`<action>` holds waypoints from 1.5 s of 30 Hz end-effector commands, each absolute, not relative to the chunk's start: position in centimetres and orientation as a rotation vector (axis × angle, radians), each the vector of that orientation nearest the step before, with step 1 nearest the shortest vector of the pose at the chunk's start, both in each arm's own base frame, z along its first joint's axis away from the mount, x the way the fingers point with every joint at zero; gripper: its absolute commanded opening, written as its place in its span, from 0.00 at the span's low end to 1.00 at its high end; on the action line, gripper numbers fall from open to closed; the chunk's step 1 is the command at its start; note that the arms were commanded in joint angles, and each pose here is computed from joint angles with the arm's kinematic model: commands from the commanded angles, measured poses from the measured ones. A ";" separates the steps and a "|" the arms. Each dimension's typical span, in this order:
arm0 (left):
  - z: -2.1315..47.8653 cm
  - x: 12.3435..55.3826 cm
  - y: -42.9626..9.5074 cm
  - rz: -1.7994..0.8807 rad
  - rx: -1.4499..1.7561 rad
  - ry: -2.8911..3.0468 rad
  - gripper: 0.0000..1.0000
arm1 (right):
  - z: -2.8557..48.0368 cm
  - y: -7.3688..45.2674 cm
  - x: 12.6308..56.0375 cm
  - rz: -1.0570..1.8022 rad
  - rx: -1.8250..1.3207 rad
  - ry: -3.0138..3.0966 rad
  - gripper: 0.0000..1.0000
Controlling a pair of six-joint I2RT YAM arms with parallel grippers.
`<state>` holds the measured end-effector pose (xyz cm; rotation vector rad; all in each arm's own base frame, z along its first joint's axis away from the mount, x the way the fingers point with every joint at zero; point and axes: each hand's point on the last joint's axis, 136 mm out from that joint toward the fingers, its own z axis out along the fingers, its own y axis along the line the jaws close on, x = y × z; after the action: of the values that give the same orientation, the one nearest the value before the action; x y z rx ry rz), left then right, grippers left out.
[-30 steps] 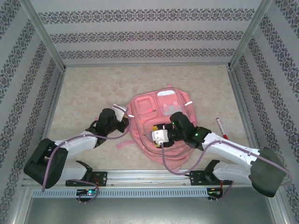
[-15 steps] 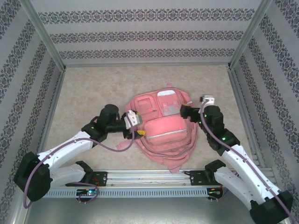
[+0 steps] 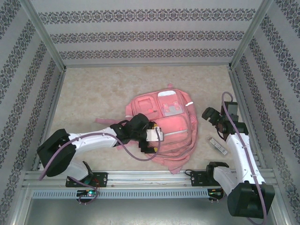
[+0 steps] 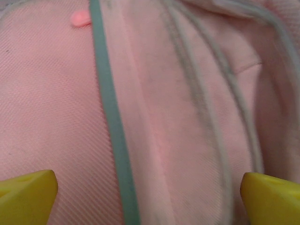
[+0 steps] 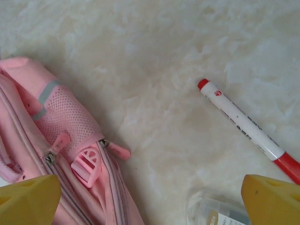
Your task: Pack the student bag
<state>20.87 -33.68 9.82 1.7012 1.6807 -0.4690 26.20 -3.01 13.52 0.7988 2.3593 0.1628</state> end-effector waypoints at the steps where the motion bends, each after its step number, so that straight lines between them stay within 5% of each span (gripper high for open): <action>1: 10.5 24.9 -33.8 -0.298 1.519 1.878 1.00 | 13.2 -4.6 24.6 0.058 0.901 2.365 0.98; 8: 10.4 25.8 -34.4 -0.285 1.500 2.057 0.94 | 10.5 -7.2 23.5 0.059 1.110 2.422 0.94; 11: 13.0 26.0 -34.7 -0.352 1.397 2.058 0.53 | 9.5 -7.3 23.7 0.143 1.077 2.505 0.91; 14: 14.9 26.6 -34.2 -0.363 1.332 2.035 0.36 | 8.6 -8.9 23.3 0.041 1.076 2.570 0.87; 16: 15.1 27.5 -33.4 -0.355 1.280 2.045 0.06 | 8.0 -9.9 23.0 -0.032 1.077 2.599 0.87; 17: 15.1 28.3 -32.8 -0.348 1.235 2.064 0.00 | 7.7 -10.5 22.9 -0.071 1.069 2.613 0.87; 34: 16.7 31.8 -29.8 -0.686 0.969 2.179 0.00 | 1.3 -10.3 25.0 0.080 1.003 2.909 0.71; 45: 17.2 32.0 -29.5 -0.717 0.923 2.177 0.00 | 1.1 -6.7 27.5 0.103 0.714 3.018 0.22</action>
<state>31.37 -29.54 15.28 0.9931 2.2226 -0.6686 26.20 -8.31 1.15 0.8053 3.0102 0.0237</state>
